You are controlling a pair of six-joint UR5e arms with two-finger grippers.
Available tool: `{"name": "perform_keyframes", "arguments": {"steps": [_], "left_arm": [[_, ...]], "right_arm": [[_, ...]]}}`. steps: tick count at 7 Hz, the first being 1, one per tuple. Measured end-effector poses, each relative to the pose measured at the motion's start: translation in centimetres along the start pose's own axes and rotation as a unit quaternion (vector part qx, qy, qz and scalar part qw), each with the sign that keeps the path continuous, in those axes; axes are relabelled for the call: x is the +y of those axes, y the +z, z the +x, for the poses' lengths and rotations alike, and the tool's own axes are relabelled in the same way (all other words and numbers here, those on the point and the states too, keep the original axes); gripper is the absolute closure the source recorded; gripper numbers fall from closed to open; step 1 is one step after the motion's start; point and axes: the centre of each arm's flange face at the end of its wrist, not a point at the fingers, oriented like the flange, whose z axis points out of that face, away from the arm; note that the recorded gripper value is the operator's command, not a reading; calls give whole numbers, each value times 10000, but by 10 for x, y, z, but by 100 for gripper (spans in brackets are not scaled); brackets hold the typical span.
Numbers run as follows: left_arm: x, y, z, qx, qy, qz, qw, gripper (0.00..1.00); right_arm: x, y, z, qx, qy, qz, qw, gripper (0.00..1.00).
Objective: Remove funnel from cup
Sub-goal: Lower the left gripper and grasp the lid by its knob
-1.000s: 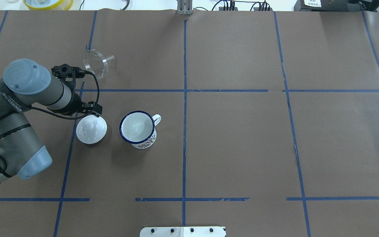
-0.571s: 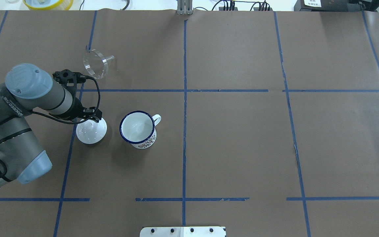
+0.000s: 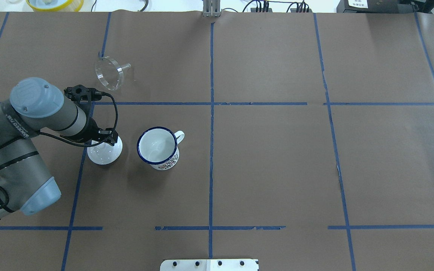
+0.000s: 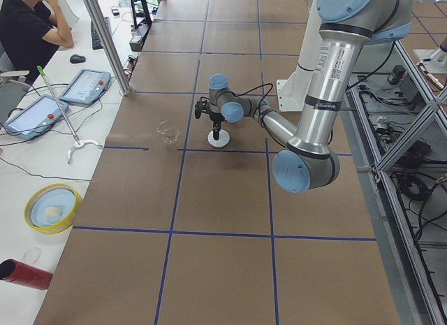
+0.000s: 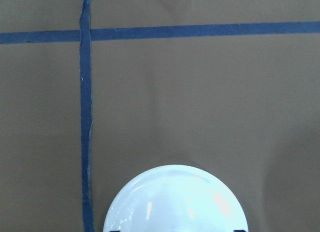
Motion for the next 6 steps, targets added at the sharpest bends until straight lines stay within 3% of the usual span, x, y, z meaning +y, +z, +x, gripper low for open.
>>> {"name": "perform_keyframes", "arguments": {"steps": [4,5,6], "left_arm": [[3,-4,-2,5,9,16,10000,38],[2,-1,-4,-17,0,5,10000,44],[3,0,-4,-26,-3,-2,10000,66]], "right_arm": [[0,0,0,0,0,0,10000,0],[0,0,0,0,0,0,10000,0],[0,0,0,0,0,0,10000,0]]}}
